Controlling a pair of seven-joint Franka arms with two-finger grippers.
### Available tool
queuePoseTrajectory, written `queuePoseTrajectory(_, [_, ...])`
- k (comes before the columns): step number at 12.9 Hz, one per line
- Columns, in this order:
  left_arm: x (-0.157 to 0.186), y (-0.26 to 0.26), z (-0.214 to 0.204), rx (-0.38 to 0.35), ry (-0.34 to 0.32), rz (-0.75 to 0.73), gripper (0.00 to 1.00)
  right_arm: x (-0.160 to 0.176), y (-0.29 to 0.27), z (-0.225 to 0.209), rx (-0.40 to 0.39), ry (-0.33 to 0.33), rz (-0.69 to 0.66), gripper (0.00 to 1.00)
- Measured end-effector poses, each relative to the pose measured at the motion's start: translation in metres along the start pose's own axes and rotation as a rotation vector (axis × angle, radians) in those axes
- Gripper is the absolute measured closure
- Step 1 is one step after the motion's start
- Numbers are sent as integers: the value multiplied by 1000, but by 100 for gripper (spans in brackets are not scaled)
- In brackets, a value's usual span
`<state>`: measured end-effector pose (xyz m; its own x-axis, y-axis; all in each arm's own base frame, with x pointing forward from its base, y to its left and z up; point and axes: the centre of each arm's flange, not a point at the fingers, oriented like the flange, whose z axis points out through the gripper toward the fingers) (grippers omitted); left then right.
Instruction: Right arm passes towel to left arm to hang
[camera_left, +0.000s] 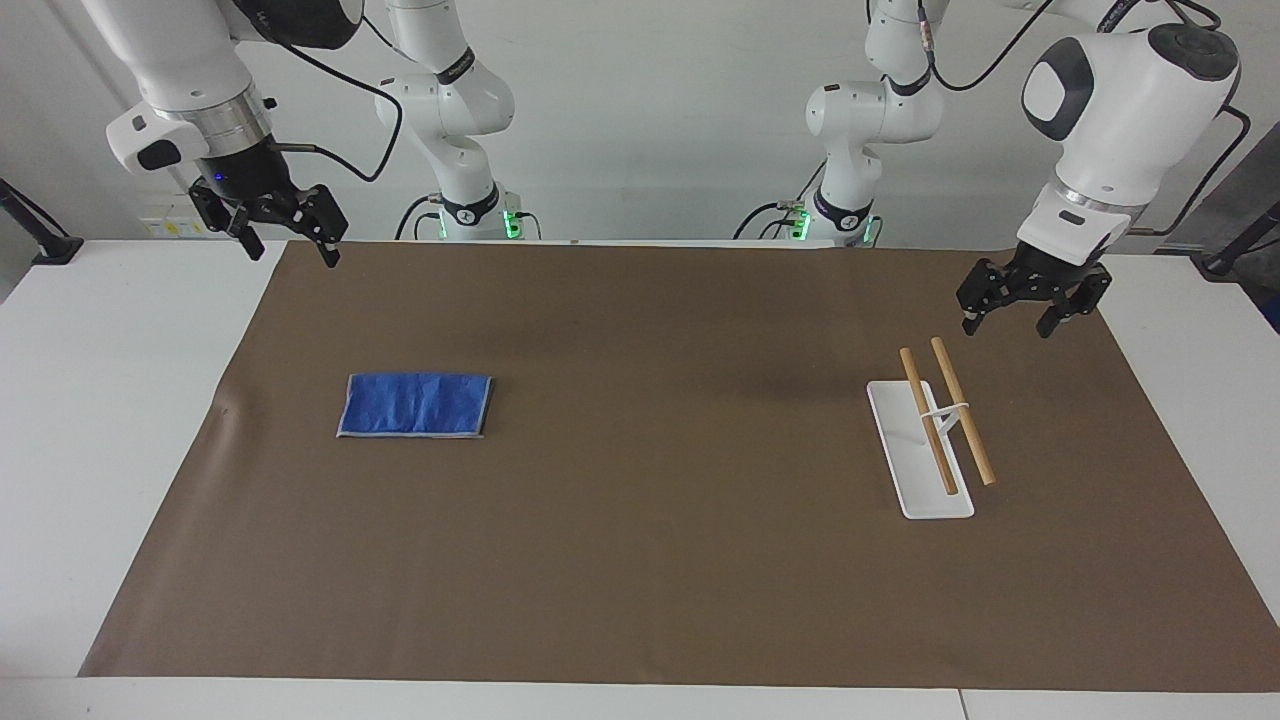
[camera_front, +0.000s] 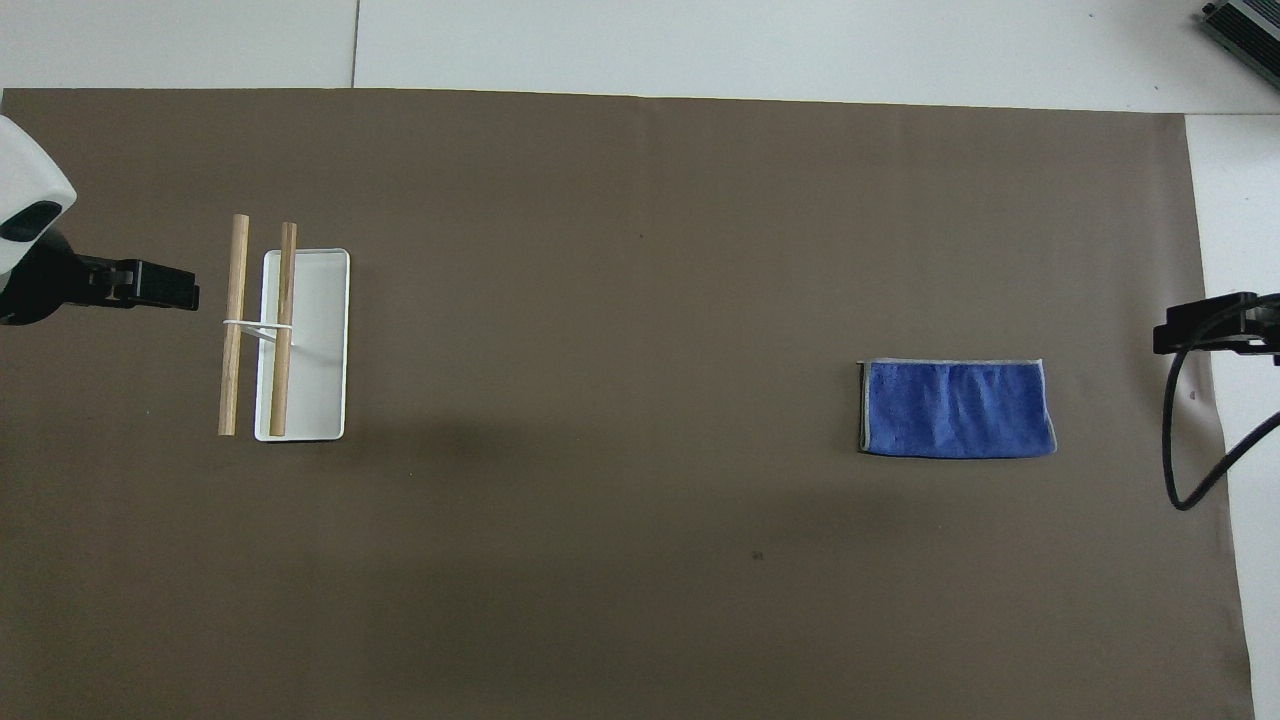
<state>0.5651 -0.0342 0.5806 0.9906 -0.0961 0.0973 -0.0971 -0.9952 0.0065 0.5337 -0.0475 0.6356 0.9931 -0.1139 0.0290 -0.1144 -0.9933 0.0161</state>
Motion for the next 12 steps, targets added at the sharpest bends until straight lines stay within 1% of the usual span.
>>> queuePoseTrajectory(2, [-6, -2, -12, -2, -40, -4, 0, 0, 0, 1, 0, -2, 0, 0])
queuePoseTrajectory(5, [-14, -1, -46, -3, -64, -3, 0, 0, 0, 1, 0, -3, 1, 0])
queuePoseTrajectory(8, [-20, 0, -76, -25, -60, -25, 0, 0, 1, 2, 0, -4, 1, 0])
queuePoseTrajectory(12, [-23, -27, -79, -39, -62, -90, 0, -1, 1, 8, 0, -16, 1, 0])
